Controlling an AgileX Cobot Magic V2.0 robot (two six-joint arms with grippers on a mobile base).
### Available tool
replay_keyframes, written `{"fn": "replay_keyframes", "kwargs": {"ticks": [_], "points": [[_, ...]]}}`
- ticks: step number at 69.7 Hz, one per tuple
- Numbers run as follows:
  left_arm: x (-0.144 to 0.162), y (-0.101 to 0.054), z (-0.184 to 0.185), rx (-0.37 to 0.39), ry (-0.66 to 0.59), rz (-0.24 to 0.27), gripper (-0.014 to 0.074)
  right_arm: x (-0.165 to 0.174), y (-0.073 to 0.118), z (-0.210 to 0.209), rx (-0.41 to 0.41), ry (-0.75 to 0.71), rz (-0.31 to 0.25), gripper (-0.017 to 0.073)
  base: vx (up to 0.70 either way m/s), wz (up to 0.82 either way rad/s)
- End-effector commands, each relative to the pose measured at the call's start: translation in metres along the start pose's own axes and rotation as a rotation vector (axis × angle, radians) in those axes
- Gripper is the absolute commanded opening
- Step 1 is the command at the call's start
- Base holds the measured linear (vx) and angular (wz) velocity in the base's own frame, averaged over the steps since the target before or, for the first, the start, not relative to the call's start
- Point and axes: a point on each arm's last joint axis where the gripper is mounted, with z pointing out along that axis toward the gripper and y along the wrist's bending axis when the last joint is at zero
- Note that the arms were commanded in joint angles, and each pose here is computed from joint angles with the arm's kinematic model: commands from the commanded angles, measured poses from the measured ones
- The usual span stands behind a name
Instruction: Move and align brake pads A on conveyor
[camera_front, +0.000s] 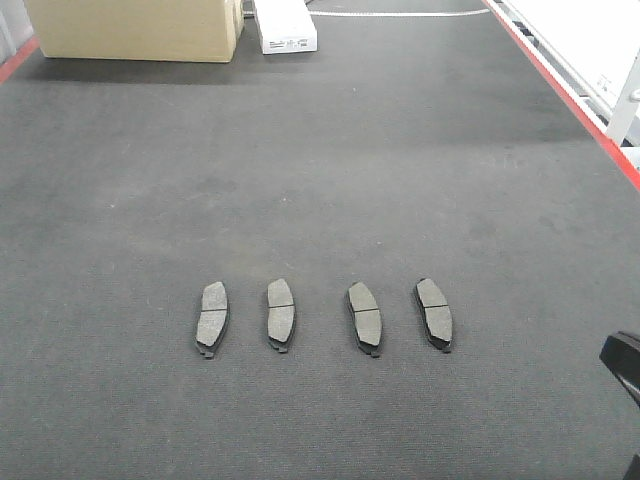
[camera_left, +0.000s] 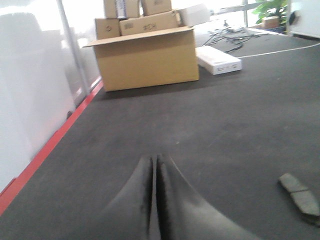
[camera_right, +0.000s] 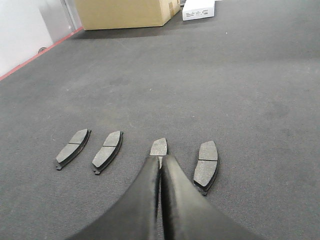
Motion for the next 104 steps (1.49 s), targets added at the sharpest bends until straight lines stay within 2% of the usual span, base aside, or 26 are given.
{"fn": "replay_keyframes", "kwargs": {"ticks": [1, 18, 30, 93, 98, 104], "points": [[0.0, -0.001, 0.003, -0.02, -0.114, -0.023, -0.0006, -0.014, 0.003, -0.002, -0.026, -0.082, -0.019, -0.0008, 0.0, 0.0], [0.044, -0.008, 0.022, 0.0, -0.089, -0.091, -0.0006, -0.014, 0.003, -0.002, -0.026, -0.082, -0.019, -0.0008, 0.0, 0.0], [0.068, -0.011, 0.028, 0.007, -0.051, -0.119, -0.0006, -0.014, 0.003, -0.002, -0.026, -0.082, -0.019, -0.0008, 0.0, 0.0], [0.069, -0.012, 0.028, 0.008, -0.028, -0.119, -0.0006, -0.014, 0.004, -0.002, -0.027, -0.084, -0.019, -0.0008, 0.0, 0.0], [0.069, -0.012, 0.028, 0.008, -0.028, -0.119, -0.0006, -0.013, 0.004, -0.001, -0.035, -0.102, -0.037, -0.0008, 0.0, 0.0], [0.069, -0.012, 0.028, 0.008, -0.028, -0.119, -0.0006, -0.006, 0.002, 0.003, -0.029, -0.132, -0.089, -0.0008, 0.0, 0.0]]}}
